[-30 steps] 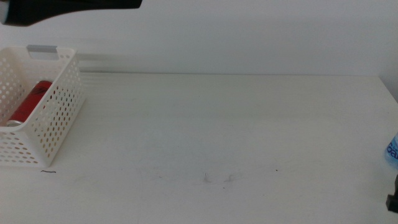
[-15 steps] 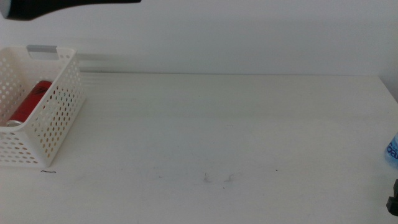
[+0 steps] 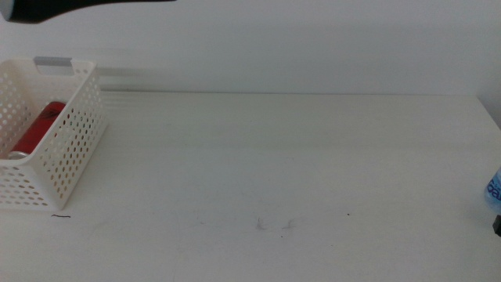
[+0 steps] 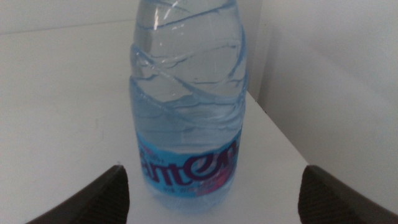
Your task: Use arms to grab the bottles and put them into the dustbin to the left of the table.
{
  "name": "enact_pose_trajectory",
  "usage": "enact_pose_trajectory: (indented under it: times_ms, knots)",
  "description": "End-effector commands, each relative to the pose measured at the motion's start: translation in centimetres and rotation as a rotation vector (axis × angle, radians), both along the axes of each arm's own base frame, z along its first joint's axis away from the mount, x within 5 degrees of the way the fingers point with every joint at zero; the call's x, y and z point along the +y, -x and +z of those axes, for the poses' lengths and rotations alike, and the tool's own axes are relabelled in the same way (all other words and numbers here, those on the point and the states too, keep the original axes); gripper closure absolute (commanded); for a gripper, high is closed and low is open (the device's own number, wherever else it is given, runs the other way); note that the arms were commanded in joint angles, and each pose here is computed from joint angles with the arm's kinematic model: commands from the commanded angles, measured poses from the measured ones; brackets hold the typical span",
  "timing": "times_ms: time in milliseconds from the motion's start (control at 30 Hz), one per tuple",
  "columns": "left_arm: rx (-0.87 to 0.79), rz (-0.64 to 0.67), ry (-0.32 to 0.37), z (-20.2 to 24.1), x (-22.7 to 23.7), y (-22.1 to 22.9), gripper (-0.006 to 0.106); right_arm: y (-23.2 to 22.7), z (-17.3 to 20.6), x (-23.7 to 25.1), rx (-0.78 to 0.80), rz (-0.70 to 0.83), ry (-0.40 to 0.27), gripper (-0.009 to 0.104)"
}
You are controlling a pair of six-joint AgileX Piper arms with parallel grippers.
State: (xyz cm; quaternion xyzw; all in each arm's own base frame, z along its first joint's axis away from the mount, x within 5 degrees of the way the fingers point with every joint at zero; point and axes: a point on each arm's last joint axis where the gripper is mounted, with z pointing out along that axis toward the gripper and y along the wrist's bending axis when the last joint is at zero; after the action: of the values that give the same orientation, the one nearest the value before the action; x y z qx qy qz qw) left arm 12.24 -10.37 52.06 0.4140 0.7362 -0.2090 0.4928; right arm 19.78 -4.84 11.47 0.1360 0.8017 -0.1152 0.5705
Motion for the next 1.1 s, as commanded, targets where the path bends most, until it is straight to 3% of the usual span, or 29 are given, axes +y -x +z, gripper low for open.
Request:
enact_pose_trajectory:
  times_ms: [0,933,1000,1067]
  knots:
    - [-0.012,-0.001,0.012,0.2,0.0,0.2,0.007,-0.5,0.0,-0.3,-0.01,0.006,0.014,0.002]
    - [-0.013,-0.002,0.015,0.2,0.0,0.2,0.007,-7.7,-2.4,-1.7,-0.032,0.01,0.075,0.003]
    - [-0.014,-0.001,0.016,0.2,0.0,0.2,0.007,-8.2,-2.5,-1.8,-0.032,0.018,0.1,0.008]
    - [-0.014,-0.001,0.016,0.2,0.0,0.2,0.007,-8.6,-2.6,-1.8,-0.032,0.022,0.114,0.025]
